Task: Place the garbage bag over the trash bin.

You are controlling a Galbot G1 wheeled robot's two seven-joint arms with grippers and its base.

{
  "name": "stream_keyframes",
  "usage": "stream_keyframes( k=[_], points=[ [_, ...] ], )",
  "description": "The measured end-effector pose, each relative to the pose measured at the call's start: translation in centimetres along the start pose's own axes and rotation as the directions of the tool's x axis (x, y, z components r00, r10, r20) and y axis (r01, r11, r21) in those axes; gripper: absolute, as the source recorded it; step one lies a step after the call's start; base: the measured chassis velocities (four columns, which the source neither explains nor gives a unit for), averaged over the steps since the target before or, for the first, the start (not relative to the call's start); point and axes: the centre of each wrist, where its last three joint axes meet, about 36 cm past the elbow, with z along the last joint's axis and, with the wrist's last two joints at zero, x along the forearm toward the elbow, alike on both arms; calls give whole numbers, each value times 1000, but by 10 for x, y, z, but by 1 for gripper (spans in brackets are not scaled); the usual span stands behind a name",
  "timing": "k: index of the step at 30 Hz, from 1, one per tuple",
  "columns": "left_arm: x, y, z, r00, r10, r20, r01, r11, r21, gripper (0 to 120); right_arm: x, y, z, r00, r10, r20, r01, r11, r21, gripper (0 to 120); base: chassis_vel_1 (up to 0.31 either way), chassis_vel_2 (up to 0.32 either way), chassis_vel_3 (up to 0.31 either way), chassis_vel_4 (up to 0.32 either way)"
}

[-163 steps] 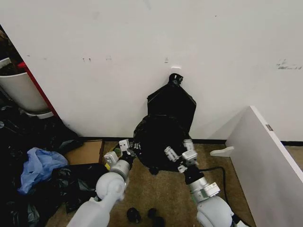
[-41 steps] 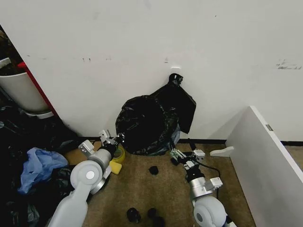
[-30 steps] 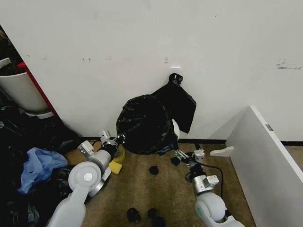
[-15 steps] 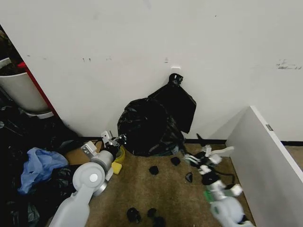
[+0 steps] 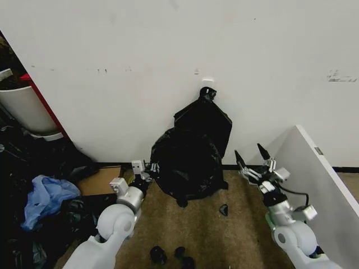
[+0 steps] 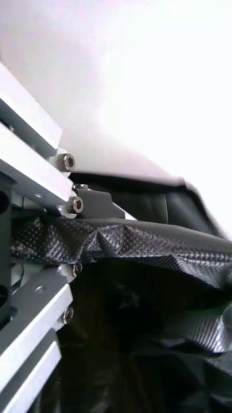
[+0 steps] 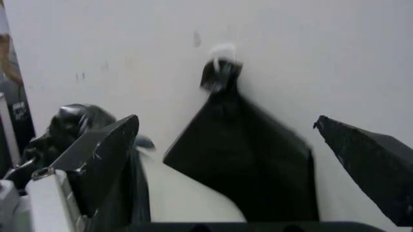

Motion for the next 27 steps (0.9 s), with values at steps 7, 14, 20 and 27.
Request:
stream_keyframes(
  k=[7,14,20,27],
  points=[
    [8,44,32,974,218,68,-199,956,-215,1,-9,-9,-15,996,-66,-63,65,998,-12,100,0,0,0,0],
    [1,82,48,888,437,144,-360,856,-371,1,-7,-45,-18,949,-270,-166,279,960,33,100,0,0,0,0],
    [-4,87,50,823,547,157,-423,773,-473,1,-7,-57,-18,897,-397,-197,410,912,29,100,0,0,0,0],
    [-6,87,48,791,594,146,-441,719,-537,1,-4,-57,-12,807,-563,-176,572,820,-4,100,0,0,0,0]
  ],
)
